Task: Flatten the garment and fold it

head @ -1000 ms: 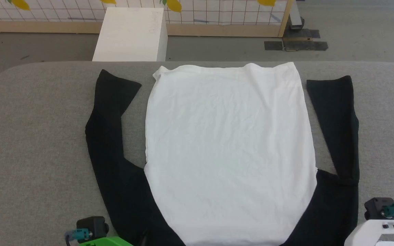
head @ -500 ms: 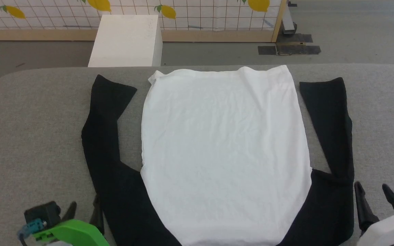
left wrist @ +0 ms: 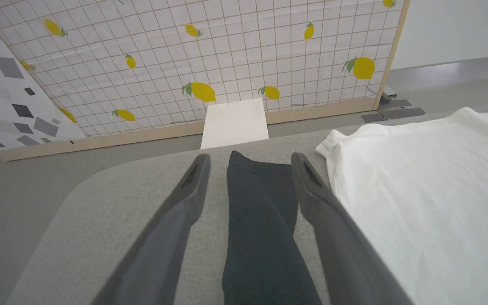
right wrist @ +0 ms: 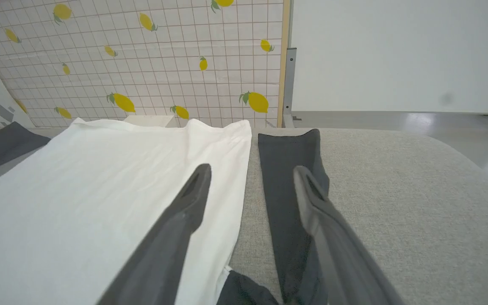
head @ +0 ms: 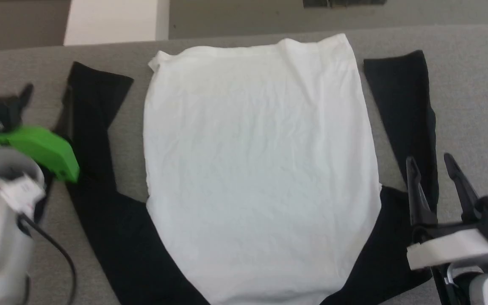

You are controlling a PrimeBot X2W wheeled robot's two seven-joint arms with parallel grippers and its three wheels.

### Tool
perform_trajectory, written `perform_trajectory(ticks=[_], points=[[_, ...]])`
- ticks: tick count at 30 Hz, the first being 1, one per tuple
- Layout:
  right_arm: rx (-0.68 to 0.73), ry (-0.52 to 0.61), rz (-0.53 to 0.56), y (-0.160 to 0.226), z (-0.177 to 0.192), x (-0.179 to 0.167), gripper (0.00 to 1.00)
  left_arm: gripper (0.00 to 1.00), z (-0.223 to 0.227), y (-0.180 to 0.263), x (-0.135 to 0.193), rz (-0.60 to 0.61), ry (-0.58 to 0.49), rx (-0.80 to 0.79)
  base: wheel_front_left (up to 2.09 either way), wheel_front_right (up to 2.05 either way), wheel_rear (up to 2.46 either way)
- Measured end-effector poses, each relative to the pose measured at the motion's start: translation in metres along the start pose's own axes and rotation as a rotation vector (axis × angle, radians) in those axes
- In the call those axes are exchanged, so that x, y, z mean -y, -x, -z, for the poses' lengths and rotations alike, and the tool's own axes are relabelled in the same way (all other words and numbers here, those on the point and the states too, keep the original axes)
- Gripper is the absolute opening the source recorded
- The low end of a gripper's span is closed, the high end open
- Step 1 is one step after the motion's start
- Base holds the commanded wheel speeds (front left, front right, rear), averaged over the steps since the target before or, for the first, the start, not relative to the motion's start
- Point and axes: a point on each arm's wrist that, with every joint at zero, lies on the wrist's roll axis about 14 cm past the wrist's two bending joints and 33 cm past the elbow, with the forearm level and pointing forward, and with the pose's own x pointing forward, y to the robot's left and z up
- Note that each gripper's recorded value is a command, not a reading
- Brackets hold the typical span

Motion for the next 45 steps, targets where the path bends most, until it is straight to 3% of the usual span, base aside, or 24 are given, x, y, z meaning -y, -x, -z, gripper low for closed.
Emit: perform_trajectory(ticks=[5,11,26,27,29,36,45], points=[[-0.002,-0.016,-0.016,-0.020,0.009,-0.005,1.00,1.00,-0.006,-0.054,-0.015,0.024,-0.063,-0.071,0.00,0.00,0.00],[-0.027,-0.038,-0.011,-0.033,0.027,-0.003,1.00,1.00,0.026,-0.100,-0.022,0.008,-0.011,-0.248,0.00,0.00,0.00],[-0.146,-0.040,0.085,-0.019,0.071,0.027,1.00,1.00,0.137,-0.116,-0.040,-0.154,0.010,-0.693,0.00,0.00,0.00],[-0.149,-0.039,0.088,-0.018,0.071,0.028,1.00,0.93,0.140,-0.114,-0.039,-0.155,0.023,-0.710,0.00,0.00,0.00],[-0.147,-0.040,0.089,-0.018,0.071,0.028,1.00,0.00,0.142,-0.109,-0.035,-0.141,0.045,-0.736,0.00,0.00,0.00],[-0.119,-0.041,0.078,-0.019,0.056,0.025,1.00,0.00,0.126,-0.093,-0.018,-0.086,0.074,-0.654,0.00,0.00,0.00],[-0.073,-0.056,0.072,0.000,0.025,0.021,1.00,0.00,0.038,-0.067,-0.034,-0.098,0.036,-0.285,0.00,0.00,0.00]])
